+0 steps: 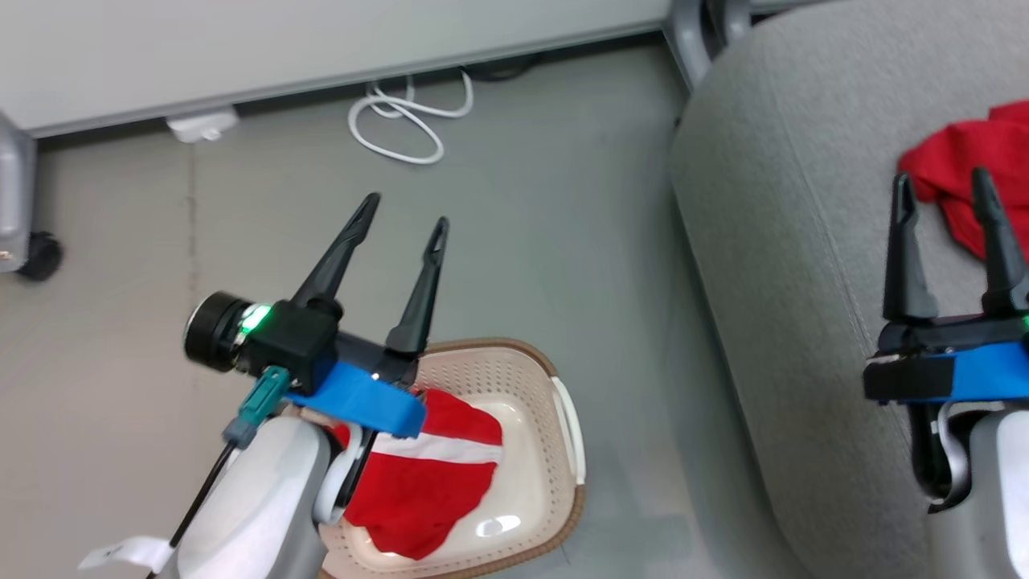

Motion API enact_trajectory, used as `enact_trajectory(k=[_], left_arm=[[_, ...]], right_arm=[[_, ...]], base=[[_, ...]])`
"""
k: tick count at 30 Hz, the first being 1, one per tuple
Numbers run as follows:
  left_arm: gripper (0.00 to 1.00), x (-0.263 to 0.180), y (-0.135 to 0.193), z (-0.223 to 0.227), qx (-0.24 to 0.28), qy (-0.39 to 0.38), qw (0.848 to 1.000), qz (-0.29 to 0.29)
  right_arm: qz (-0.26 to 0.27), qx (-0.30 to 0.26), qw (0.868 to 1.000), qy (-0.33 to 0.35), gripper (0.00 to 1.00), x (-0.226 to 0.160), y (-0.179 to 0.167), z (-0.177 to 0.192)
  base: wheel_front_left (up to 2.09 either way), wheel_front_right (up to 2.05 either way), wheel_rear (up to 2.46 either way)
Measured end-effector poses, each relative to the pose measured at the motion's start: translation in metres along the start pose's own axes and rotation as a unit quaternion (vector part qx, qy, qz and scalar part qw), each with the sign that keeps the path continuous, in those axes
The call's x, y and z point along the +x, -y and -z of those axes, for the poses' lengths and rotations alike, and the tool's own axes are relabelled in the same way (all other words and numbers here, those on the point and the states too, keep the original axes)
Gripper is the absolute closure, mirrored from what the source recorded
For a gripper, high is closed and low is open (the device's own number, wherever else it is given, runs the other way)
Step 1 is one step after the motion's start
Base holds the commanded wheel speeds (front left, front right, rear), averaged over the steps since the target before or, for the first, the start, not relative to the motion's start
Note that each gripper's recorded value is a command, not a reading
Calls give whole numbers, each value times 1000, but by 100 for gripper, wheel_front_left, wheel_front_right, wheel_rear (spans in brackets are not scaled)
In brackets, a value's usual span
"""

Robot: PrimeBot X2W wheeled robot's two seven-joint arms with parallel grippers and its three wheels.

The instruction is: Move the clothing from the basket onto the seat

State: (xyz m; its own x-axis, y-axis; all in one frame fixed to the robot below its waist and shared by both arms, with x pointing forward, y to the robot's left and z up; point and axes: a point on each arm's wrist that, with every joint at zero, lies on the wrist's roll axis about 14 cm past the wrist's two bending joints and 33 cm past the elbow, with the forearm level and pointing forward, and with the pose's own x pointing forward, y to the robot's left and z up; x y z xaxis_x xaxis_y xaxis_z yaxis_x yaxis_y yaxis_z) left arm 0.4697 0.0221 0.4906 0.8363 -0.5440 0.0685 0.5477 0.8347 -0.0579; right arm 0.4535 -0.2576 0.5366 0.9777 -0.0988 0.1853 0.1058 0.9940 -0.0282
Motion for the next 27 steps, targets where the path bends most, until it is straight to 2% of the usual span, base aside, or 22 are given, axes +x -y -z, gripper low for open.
enact_trajectory(k=[8, 15, 20, 27], left_arm=[[0, -59, -50, -21, 19, 10, 993, -114], [0, -110, -75, -35, 33, 19, 982, -187], [0, -138, -85, -49, 41, 36, 973, -226], [0, -160, -82, -52, 45, 41, 969, -241]], right_arm=[[-76, 38, 996, 19, 0, -4, -64, -15], [-117, 55, 991, 26, 0, -21, -98, -25], [-132, 60, 989, 24, 0, -33, -111, -26], [-128, 60, 990, 18, 0, -48, -107, -26]], base=[[0, 0, 0], [0, 0, 0], [0, 0, 0], [0, 0, 0]])
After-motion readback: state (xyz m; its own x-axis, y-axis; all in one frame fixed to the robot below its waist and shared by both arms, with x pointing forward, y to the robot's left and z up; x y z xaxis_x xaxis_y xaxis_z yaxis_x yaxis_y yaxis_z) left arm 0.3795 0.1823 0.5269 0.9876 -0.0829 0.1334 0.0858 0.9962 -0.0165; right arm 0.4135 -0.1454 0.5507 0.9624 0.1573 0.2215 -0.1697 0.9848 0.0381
